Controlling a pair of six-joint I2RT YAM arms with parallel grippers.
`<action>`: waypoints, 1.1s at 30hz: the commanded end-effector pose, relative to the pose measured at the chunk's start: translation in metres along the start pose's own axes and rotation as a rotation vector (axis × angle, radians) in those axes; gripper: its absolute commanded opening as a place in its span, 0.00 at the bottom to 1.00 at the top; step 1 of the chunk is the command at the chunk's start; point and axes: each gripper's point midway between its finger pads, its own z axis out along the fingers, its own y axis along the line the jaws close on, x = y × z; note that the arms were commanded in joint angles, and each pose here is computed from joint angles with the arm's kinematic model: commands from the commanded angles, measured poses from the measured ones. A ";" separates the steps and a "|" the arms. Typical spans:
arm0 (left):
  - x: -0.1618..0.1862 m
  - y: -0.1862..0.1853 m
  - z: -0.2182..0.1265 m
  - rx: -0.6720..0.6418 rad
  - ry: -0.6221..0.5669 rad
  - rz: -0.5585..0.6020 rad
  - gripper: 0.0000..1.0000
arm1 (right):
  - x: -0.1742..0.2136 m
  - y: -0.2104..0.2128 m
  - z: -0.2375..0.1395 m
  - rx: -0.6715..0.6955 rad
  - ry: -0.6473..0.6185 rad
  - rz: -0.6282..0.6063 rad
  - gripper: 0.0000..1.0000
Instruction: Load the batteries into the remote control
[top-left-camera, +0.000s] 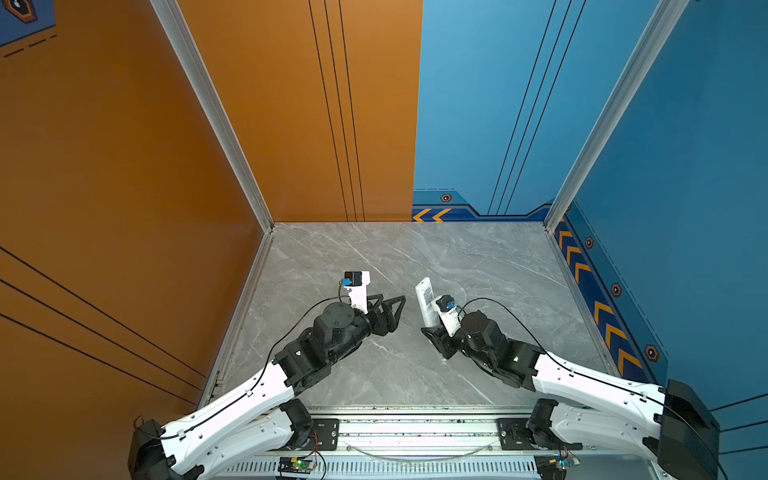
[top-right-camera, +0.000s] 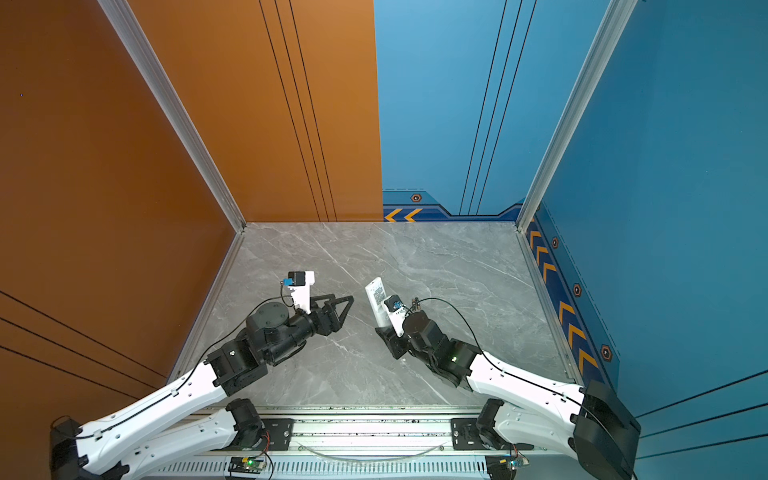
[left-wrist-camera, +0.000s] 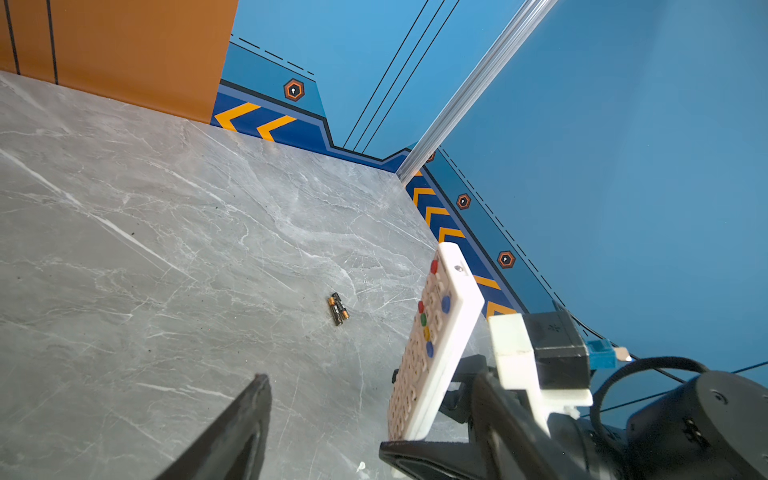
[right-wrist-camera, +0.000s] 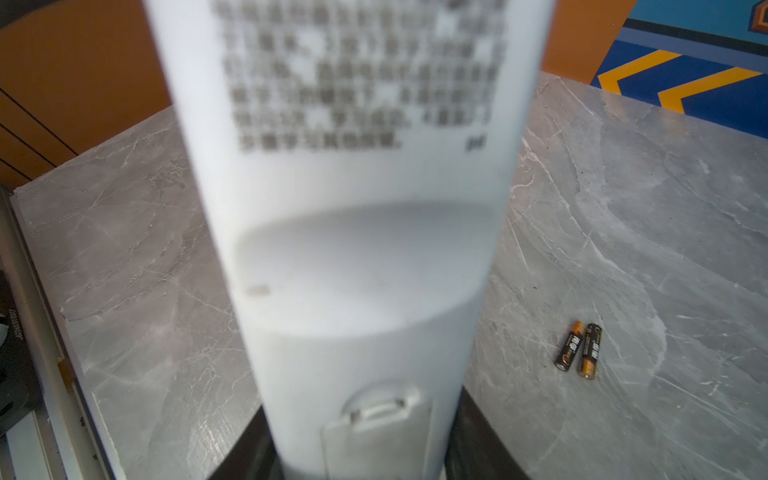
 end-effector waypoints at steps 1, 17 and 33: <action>-0.012 -0.008 -0.002 -0.007 -0.034 -0.013 0.75 | -0.018 -0.002 -0.001 0.028 -0.057 0.006 0.00; -0.007 -0.040 0.020 0.054 -0.006 0.011 0.72 | -0.017 -0.001 0.004 0.023 -0.063 0.020 0.00; -0.003 -0.041 0.052 0.011 -0.002 0.019 0.61 | -0.011 0.000 0.005 0.029 -0.051 0.022 0.00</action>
